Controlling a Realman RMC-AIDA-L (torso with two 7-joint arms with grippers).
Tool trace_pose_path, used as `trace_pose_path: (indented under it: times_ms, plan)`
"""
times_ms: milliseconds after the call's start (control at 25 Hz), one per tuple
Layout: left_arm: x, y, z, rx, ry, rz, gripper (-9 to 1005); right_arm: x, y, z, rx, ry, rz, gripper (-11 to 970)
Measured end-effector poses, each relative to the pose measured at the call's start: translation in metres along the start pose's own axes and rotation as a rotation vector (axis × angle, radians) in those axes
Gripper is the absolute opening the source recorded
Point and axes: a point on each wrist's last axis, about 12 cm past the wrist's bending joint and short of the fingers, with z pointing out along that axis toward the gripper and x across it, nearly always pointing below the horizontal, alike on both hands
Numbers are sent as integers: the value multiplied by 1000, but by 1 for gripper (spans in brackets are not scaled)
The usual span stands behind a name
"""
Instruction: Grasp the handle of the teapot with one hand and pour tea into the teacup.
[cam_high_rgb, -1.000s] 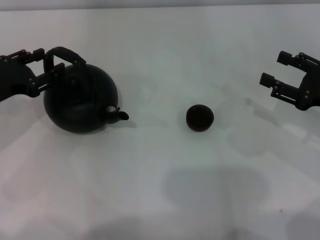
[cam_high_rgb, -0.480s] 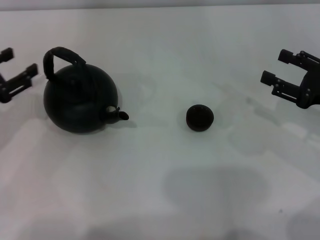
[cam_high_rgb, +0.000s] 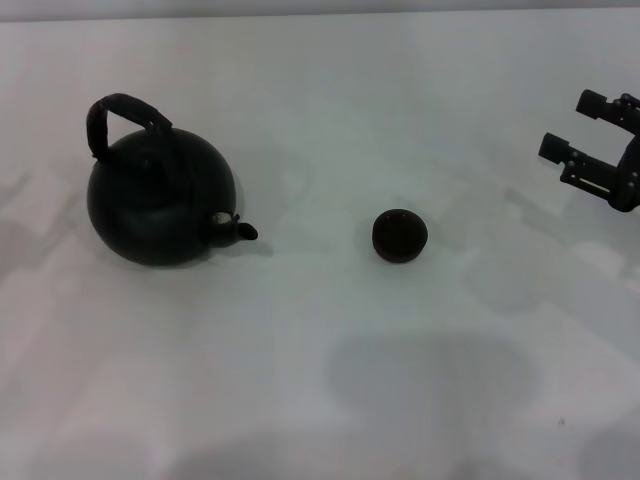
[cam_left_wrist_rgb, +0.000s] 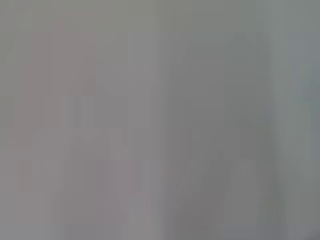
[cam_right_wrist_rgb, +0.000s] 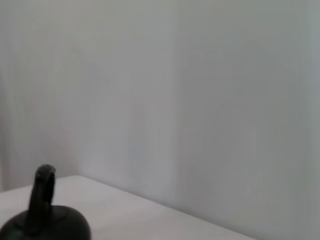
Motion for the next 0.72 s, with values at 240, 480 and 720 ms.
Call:
trace_pose_path:
  times_ms: [240, 480, 720]
  plan:
    - [21, -3, -37, -199, -125, -44, 687, 10, 0, -7, 112, -63, -45, 765]
    - [33, -4, -60, -357, -158, -109, 687, 18, -3, -20, 336, -189, -60, 765]
    - [42, -8, -60, -430, -165, -107, 687, 24, -8, -27, 465, -205, -56, 765]
